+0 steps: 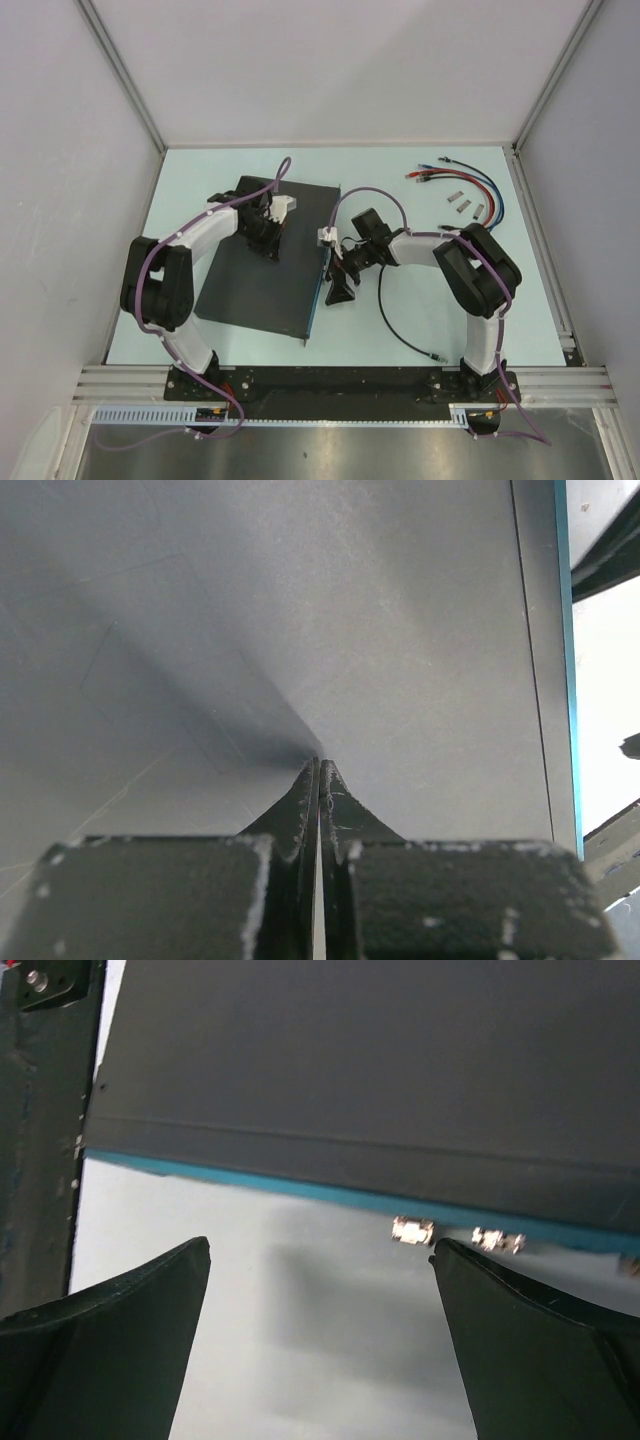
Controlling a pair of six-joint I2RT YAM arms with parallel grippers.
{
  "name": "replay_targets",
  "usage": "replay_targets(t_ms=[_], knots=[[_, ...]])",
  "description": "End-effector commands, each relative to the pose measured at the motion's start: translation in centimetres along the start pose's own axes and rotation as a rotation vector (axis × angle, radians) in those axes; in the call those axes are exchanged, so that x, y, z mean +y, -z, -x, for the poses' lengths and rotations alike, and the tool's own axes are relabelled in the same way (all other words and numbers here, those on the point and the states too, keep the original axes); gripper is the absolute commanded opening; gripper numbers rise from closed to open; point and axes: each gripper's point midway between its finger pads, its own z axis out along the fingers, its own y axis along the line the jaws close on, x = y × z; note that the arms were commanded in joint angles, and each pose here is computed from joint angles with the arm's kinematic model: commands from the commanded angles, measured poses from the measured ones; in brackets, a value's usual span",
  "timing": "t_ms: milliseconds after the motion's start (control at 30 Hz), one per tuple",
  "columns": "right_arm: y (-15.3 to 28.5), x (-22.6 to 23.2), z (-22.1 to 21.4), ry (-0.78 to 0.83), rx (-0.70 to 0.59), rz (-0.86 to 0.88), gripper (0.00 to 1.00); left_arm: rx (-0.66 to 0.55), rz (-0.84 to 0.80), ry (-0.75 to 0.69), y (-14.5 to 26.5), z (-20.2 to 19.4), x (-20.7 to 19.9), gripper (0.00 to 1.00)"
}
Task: Pull the plug from the switch port
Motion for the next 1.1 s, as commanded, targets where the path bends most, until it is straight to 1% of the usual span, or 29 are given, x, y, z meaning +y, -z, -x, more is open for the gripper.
replay_targets(t_ms=[0, 133, 233, 300, 333, 367, 400, 433, 500, 533, 567, 600, 633, 667, 700, 733, 800, 833, 900, 933, 1033, 1067], knots=[[-1.5, -2.4, -2.4, -0.034, 0.070, -0.090, 1.00, -0.054, 0.011, -0.045, 1.2, 1.2, -0.3, 0.00], [-1.8, -3.6, -2.7, -0.073, 0.079, -0.146, 1.00, -0.051, 0.009, -0.043, 1.2, 1.3, -0.3, 0.00], [-1.8, -3.2, -2.6, -0.068, 0.078, -0.131, 1.00, -0.055, 0.005, -0.041, 1.2, 1.4, -0.3, 0.00], [-1.8, -2.5, -2.5, -0.020, 0.078, -0.087, 1.00, -0.056, 0.004, -0.041, 1.2, 1.4, -0.3, 0.00], [-1.8, -1.2, -2.5, -0.020, 0.078, -0.024, 0.99, -0.054, 0.004, -0.040, 1.1, 1.4, -0.3, 0.00], [-1.9, -0.7, -2.7, 0.050, 0.086, 0.014, 0.98, -0.053, 0.005, -0.041, 1.1, 1.4, -0.2, 0.00], [-1.9, -0.3, -2.5, 0.076, 0.093, 0.040, 0.98, -0.052, 0.004, -0.039, 1.0, 1.4, -0.3, 0.00], [-1.8, 0.7, -3.2, 0.065, 0.123, 0.072, 0.97, -0.052, 0.002, -0.041, 1.0, 1.4, -0.3, 0.00], [-1.6, 1.1, -3.8, 0.102, 0.154, 0.109, 0.97, -0.051, 0.000, -0.040, 1.0, 1.4, -0.3, 0.00], [-1.5, 0.9, -3.0, 0.142, 0.158, 0.117, 0.97, -0.050, -0.003, -0.040, 0.9, 1.5, -0.3, 0.00], [-1.6, 0.9, -3.3, 0.153, 0.176, 0.131, 0.97, -0.051, -0.003, -0.040, 0.9, 1.6, -0.3, 0.00], [-1.2, 1.7, -4.1, 0.189, 0.218, 0.176, 0.96, -0.049, -0.003, -0.039, 0.8, 1.5, -0.3, 0.00], [-1.1, 1.7, -3.8, 0.220, 0.240, 0.189, 0.95, -0.047, -0.008, -0.038, 0.8, 1.5, -0.3, 0.00], [-0.9, 2.0, -4.3, 0.232, 0.265, 0.215, 0.94, -0.051, -0.009, -0.040, 0.9, 1.6, -0.4, 0.00], [-0.1, 3.0, -5.1, 0.230, 0.302, 0.264, 0.91, -0.050, -0.009, -0.040, 0.9, 1.6, -0.4, 0.00], [0.4, 3.1, -4.8, 0.255, 0.316, 0.275, 0.89, -0.051, -0.017, -0.040, 0.9, 1.6, -0.5, 0.00], [2.0, 4.0, -4.7, 0.236, 0.335, 0.301, 0.86, -0.056, -0.025, -0.039, 1.0, 1.5, -0.7, 0.00], [2.6, 4.3, -4.4, 0.288, 0.310, 0.325, 0.87, -0.061, -0.030, -0.041, 0.9, 1.5, -0.8, 0.00], [4.2, 4.5, -2.9, 0.304, 0.269, 0.306, 0.87, -0.065, -0.034, -0.043, 0.8, 1.5, -0.9, 0.00], [4.3, 4.6, -2.0, 0.229, 0.247, 0.274, 0.87, -0.062, -0.036, -0.042, 0.7, 1.5, -0.8, 0.00], [4.6, 3.7, -0.4, 0.152, 0.170, 0.225, 0.84, -0.068, -0.038, -0.044, 0.8, 2.1, -0.8, 0.00], [4.6, 3.5, -0.4, 0.089, 0.165, 0.212, 0.84, -0.069, -0.040, -0.044, 0.9, 2.2, -0.9, 0.00]])
